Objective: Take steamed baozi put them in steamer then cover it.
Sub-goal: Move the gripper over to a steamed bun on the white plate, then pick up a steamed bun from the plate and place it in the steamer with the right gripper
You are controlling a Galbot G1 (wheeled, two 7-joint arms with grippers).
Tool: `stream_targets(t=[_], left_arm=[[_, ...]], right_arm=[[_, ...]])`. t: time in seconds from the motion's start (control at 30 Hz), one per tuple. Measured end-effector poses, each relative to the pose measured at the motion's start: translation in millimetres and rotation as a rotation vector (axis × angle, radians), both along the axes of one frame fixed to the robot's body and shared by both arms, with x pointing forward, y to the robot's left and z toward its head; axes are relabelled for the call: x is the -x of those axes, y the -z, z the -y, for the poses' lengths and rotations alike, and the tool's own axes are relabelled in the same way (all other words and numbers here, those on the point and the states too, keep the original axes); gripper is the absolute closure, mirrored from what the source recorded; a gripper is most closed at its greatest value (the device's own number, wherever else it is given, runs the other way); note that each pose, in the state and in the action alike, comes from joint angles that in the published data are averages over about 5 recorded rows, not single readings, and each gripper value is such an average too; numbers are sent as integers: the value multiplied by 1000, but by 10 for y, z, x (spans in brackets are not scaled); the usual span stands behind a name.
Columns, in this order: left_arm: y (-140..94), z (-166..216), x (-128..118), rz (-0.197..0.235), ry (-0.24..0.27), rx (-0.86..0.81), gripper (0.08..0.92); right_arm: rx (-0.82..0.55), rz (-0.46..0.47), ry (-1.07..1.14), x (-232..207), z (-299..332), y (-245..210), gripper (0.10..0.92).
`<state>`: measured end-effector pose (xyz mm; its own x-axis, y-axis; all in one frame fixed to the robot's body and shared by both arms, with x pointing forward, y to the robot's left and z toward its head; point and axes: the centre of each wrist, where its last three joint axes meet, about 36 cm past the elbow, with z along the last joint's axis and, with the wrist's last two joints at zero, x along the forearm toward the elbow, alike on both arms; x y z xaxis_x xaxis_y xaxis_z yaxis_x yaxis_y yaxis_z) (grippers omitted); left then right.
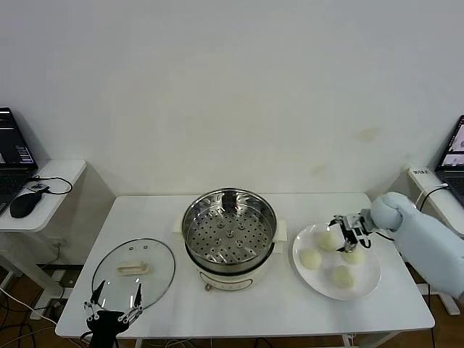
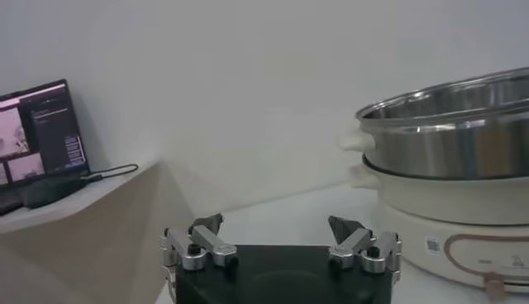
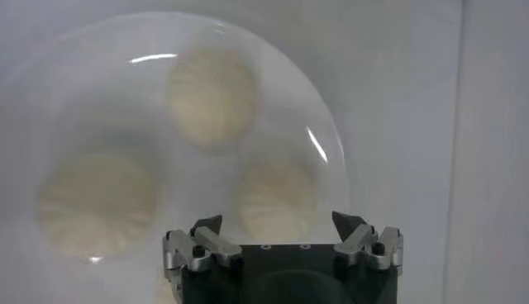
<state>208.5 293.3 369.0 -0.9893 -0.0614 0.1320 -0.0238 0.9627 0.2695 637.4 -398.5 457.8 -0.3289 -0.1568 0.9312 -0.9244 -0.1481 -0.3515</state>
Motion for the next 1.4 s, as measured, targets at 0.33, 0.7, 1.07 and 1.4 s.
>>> stream_targets(t=[0.33,0.7,1.07,1.4], left_arm=[[5,-18,-2,0,-1,-3,177],[-3,-16,4,3,-1,-3,177],[-15,-13,2,11,-1,2,177],[-33,-14,-42,28,8,7,177]], right_arm=[[33,-40,8,-105,-130,167,287],[51,-41,16,-167,-182,166,385],[42,-23,7,-165,-189,-95,411],[-16,39,-21,-115,-186,-854,405]])
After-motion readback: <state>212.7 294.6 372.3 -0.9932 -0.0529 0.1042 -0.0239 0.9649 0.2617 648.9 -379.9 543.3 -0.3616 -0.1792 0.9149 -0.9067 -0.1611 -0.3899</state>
